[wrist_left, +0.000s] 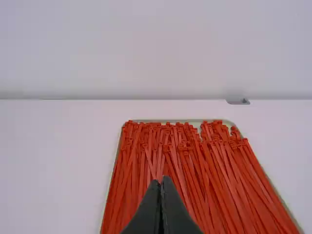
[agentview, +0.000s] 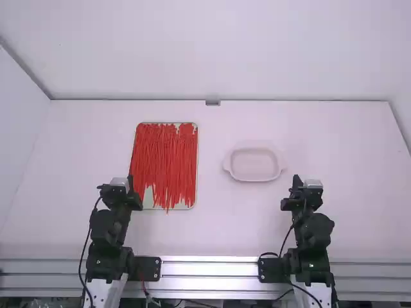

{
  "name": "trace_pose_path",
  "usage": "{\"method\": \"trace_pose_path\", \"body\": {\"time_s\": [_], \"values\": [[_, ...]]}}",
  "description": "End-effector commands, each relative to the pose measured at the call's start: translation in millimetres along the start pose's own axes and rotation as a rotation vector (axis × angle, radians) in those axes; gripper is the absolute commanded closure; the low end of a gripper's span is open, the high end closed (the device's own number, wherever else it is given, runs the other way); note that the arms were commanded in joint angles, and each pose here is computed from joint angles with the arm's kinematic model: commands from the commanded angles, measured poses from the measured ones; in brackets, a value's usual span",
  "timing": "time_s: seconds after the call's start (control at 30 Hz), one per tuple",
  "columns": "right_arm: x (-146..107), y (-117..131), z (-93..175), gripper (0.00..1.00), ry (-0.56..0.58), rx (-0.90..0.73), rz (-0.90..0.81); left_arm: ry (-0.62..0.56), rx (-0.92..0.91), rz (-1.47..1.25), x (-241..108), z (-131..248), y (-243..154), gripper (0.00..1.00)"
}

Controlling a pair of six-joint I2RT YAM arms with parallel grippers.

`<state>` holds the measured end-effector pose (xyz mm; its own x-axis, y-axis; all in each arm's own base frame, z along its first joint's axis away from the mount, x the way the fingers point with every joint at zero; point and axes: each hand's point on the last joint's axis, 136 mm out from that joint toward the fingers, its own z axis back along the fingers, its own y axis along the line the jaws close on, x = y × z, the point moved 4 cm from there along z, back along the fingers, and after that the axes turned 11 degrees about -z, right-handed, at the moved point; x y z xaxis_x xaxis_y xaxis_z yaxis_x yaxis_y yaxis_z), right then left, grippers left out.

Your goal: Fasten the cable tie

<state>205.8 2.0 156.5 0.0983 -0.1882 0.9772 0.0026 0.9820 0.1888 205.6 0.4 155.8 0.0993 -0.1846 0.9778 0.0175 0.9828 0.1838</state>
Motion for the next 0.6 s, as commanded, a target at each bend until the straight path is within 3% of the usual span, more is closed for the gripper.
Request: {"method": "trace_pose_path", "body": {"time_s": [0.0, 0.57], "values": [[0.0, -0.2, 0.0, 1.0, 0.0, -0.001, 0.003, 0.0, 0.0, 0.0, 0.0, 0.0, 0.0, 1.0], [8.7, 6.7, -3.2, 0.87, 0.068, 0.016, -0.021, 0.096, -0.036, 0.03, 15.7, 1.7, 0.3, 0.88]]}}
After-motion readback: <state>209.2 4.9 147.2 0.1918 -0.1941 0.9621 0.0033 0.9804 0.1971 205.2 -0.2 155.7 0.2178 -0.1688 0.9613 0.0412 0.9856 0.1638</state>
